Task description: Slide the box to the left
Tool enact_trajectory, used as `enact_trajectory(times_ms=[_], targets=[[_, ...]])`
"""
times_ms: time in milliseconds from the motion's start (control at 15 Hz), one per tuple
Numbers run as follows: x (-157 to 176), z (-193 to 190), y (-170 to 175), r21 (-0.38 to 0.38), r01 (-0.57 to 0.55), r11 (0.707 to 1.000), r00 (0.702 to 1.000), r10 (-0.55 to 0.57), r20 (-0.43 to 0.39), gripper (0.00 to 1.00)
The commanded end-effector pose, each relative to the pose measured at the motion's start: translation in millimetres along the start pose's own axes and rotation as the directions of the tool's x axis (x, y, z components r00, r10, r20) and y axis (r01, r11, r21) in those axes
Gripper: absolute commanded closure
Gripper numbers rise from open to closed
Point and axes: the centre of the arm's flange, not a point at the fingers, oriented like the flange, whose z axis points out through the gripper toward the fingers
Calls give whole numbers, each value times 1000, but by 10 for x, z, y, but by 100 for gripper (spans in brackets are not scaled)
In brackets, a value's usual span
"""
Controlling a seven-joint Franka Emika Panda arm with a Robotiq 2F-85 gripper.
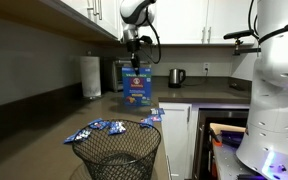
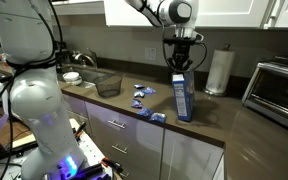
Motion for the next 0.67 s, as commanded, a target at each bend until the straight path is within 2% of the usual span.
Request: enact_trajectory(times_ms=[0,333,600], targets=[[-113,-115,-155,-20,-30,999,999,31,26,95],[-109,-138,-192,-29,-41,999,999,42,29,95],[-106,-95,-34,-67,-60,996,997,63,43,95]])
